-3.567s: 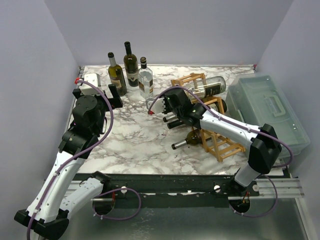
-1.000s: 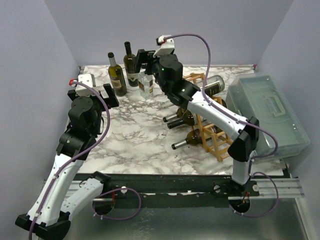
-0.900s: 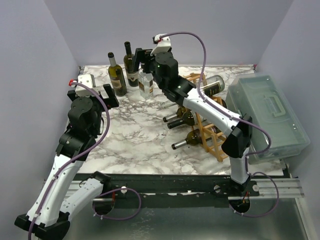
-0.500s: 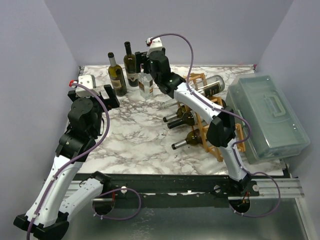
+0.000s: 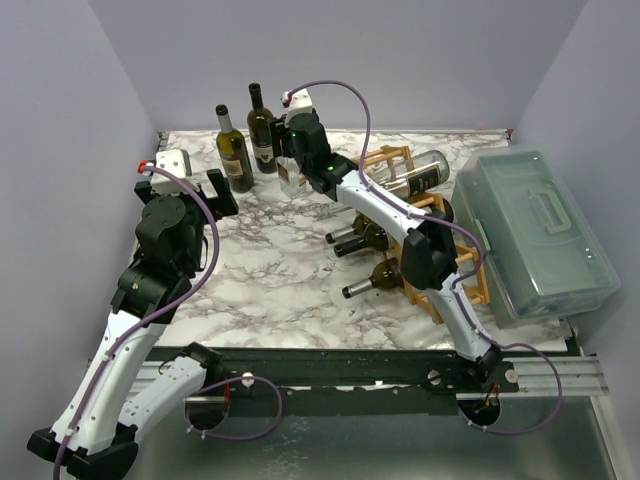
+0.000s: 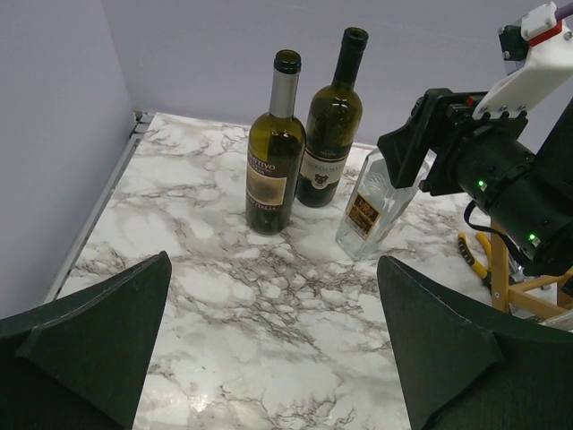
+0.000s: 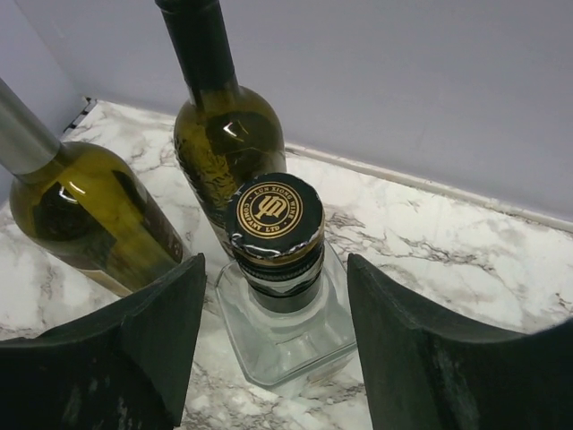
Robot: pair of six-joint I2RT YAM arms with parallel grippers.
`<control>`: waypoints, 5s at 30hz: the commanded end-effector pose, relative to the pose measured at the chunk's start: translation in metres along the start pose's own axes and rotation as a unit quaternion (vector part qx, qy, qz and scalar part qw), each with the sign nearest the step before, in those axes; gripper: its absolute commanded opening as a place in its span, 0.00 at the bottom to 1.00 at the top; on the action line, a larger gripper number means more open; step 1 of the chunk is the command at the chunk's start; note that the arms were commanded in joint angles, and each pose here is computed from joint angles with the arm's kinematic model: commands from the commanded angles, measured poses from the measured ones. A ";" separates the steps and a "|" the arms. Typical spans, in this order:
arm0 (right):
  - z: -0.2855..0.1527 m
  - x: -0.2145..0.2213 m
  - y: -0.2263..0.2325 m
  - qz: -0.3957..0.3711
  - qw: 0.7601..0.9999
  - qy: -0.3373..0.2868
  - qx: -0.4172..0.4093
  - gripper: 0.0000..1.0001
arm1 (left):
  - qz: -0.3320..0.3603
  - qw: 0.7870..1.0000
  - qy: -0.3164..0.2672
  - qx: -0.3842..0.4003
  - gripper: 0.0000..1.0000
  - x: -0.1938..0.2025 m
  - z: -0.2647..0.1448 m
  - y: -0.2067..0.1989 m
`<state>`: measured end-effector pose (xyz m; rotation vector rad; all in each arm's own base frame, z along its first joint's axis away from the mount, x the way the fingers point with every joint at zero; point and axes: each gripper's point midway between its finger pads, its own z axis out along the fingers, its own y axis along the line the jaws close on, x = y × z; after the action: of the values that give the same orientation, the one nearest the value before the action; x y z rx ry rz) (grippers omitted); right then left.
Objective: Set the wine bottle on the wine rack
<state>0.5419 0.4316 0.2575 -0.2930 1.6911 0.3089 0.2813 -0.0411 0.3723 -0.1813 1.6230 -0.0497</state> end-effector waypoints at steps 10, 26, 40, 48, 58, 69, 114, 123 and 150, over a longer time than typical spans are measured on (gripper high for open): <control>0.018 0.008 -0.005 -0.011 1.000 -0.020 0.008 0.25 | 0.008 1.000 0.000 -0.005 0.99 0.003 0.004 -0.002; -0.061 -0.130 0.011 0.055 0.988 -0.115 -0.090 0.01 | 0.012 1.000 0.009 -0.011 0.99 0.008 0.010 -0.001; -0.192 -0.254 -0.016 0.053 0.961 -0.234 -0.134 0.01 | 0.006 1.000 0.003 -0.018 0.99 0.006 0.007 0.003; -0.274 -0.292 -0.049 0.012 0.955 -0.272 -0.119 0.01 | 0.004 1.000 0.003 -0.014 0.99 0.006 0.007 0.002; -0.366 -0.300 -0.121 -0.085 0.960 -0.268 -0.016 0.01 | 0.004 1.000 0.007 -0.010 0.99 0.008 0.009 -0.001; -0.390 -0.254 -0.174 -0.205 0.958 -0.181 0.085 0.00 | 0.008 1.000 0.021 -0.006 0.99 0.017 0.016 -0.005; -0.349 -0.012 -0.110 -0.552 0.825 0.100 0.068 0.00 | 0.010 0.999 0.038 -0.007 0.99 0.026 0.026 -0.005; -0.341 0.042 -0.092 -0.594 0.784 0.169 0.058 0.01 | 0.005 1.000 0.030 -0.008 0.99 0.021 0.022 -0.003; -0.331 0.050 -0.035 -0.627 0.761 0.159 0.042 0.01 | 0.003 1.000 0.029 -0.010 0.99 0.021 0.022 -0.002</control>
<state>0.2429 0.2518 0.2517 -1.3809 1.4651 -0.9316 0.3030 -0.0432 0.3443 -0.1796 1.7104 -0.0061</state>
